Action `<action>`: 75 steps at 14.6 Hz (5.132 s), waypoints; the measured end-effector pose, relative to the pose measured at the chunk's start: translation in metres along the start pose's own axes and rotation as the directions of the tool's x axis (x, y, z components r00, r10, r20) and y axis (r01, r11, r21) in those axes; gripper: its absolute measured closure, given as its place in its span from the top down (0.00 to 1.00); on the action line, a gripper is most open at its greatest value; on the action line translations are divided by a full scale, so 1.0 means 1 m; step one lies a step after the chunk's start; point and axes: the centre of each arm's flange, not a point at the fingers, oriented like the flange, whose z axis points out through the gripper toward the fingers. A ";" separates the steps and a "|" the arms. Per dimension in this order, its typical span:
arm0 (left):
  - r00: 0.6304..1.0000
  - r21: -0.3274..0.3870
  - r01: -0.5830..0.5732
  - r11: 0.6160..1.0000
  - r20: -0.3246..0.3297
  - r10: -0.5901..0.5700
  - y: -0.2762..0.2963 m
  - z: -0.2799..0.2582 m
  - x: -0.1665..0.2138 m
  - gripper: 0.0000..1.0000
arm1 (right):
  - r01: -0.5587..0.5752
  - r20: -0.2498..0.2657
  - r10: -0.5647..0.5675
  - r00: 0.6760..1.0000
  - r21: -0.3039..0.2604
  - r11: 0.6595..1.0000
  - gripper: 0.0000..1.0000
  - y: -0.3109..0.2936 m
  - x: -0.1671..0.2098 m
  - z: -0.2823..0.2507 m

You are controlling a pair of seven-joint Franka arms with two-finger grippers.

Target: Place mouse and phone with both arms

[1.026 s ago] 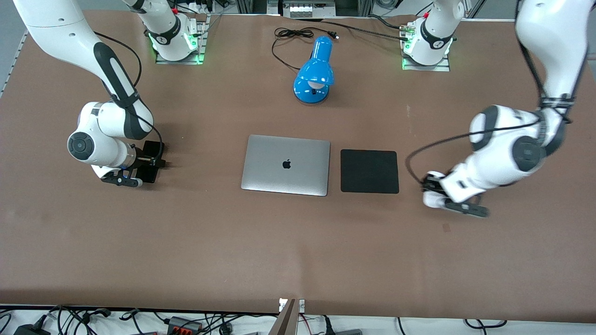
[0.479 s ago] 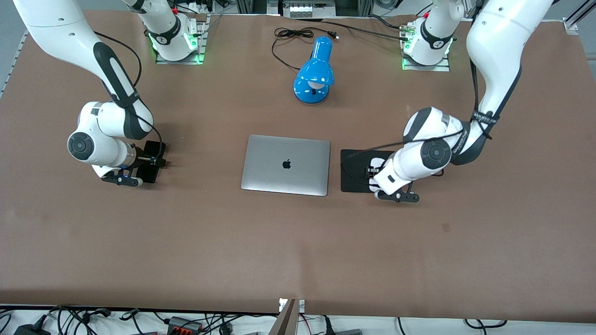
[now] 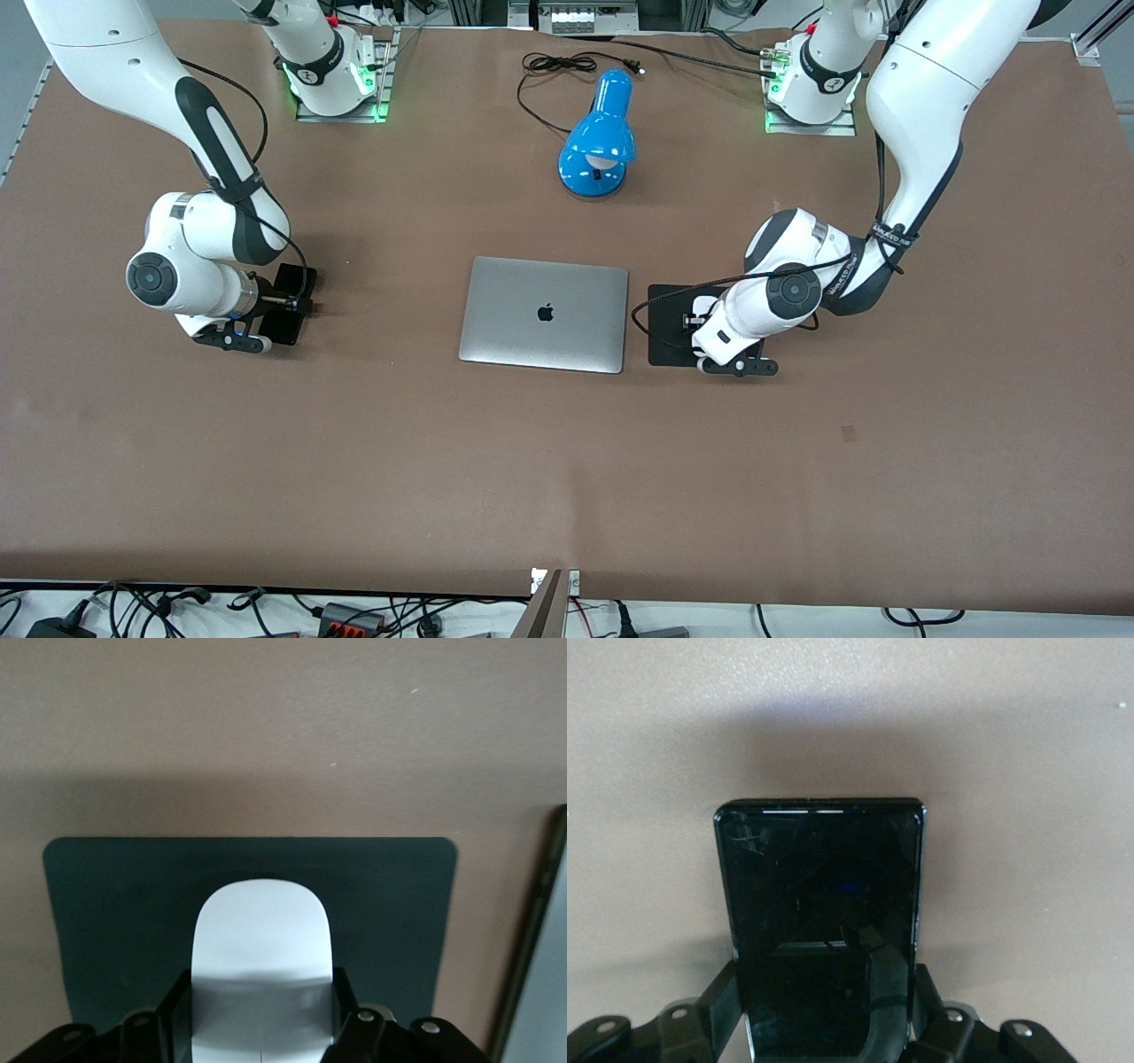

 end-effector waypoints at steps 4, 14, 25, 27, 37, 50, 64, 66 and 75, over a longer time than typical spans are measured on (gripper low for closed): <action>1.000 0.018 0.004 1.000 -0.025 -0.004 -0.002 0.012 -0.002 0.63 | 0.059 0.023 -0.059 0.998 0.010 0.998 0.79 -0.033 0.012 -0.054; 0.999 0.008 0.008 1.000 -0.035 -0.008 -0.002 0.017 -0.003 1.00 | 0.181 -0.012 -0.182 0.983 -0.022 0.983 0.79 -0.245 -0.013 -0.082; 0.996 0.146 -0.063 0.987 -0.060 0.073 -0.074 -0.171 0.028 1.00 | 0.141 0.056 -0.139 0.989 -0.033 0.989 0.79 -0.280 -0.040 0.001; 0.995 0.168 -0.086 0.982 -0.033 0.093 -0.102 -0.221 0.031 1.00 | 0.112 0.062 -0.110 0.992 -0.039 0.993 0.79 -0.277 -0.044 0.002; 0.999 0.175 -0.033 0.984 -0.019 0.037 -0.166 -0.374 -0.012 1.00 | 0.000 -0.004 0.000 1.000 -0.011 1.000 1.00 -0.277 -0.031 -0.067; 0.994 0.060 0.062 0.996 -0.099 -0.056 -0.184 -0.398 -0.054 1.00 | 0.085 -0.231 -0.080 0.970 0.011 0.996 1.00 -0.154 0.014 -0.372; 0.988 0.076 -0.020 0.997 -0.150 0.031 -0.190 -0.396 -0.094 1.00 | 0.103 -0.300 -0.093 0.950 0.019 0.994 1.00 0.020 0.010 -0.428; 0.989 0.076 -0.020 0.997 -0.147 0.031 -0.190 -0.394 -0.093 1.00 | 0.102 -0.290 -0.092 0.953 0.020 0.995 1.00 0.023 0.002 -0.416; 0.990 0.077 -0.022 0.997 -0.137 0.033 -0.189 -0.394 -0.094 1.00 | 0.122 -0.253 -0.115 0.961 0.012 0.992 1.00 0.035 -0.067 -0.412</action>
